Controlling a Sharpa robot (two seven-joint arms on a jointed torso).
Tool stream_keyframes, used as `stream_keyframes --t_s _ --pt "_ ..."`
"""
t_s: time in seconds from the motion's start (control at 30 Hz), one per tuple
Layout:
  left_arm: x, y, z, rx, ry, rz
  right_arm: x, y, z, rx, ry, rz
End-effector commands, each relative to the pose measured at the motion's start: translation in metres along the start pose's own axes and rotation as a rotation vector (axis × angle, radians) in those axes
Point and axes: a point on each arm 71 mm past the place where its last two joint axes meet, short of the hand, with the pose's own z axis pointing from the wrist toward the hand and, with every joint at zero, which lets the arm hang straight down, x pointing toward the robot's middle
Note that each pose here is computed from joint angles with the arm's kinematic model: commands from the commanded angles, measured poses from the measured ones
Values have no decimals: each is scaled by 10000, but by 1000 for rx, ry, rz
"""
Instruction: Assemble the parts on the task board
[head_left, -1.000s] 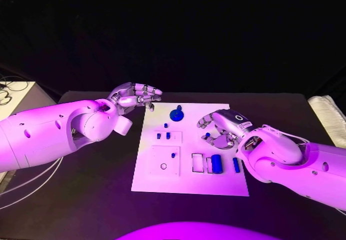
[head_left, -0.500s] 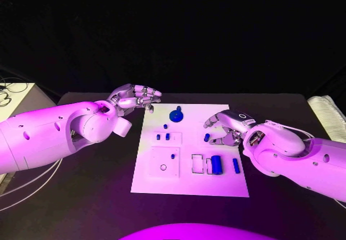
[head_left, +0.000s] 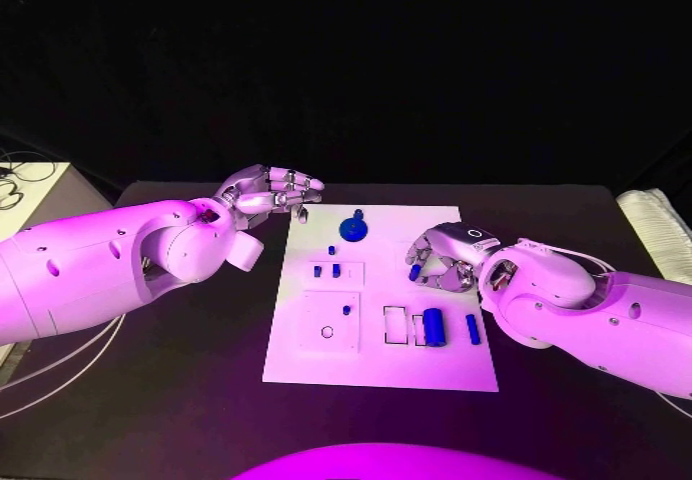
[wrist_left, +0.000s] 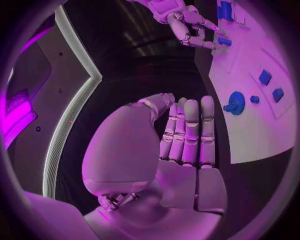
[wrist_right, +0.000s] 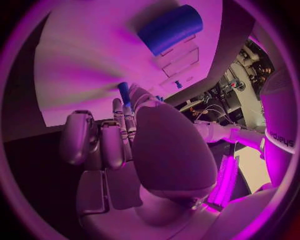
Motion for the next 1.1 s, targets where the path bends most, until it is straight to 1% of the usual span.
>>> stream_keyframes --t_s 0.03,0.33,0.5,0.6,0.83,1.1 --pt "23 -9 5 6 18 -4 24 18 13 -12 14 -13" --pt "22 -8 3 4 18 -4 70 55 48 -19 22 -9" --pt "23 -7 3 3 19 -4 91 44 69 -8 23 -21" --pt "22 -6 2 2 19 -4 97 38 77 0 15 -38" --pt "23 -5 3 0 20 -4 66 66 61 -2 -46 -36" --pt "16 -4 4 -1 17 -3 -10 121 -2 -20 -109 -7"
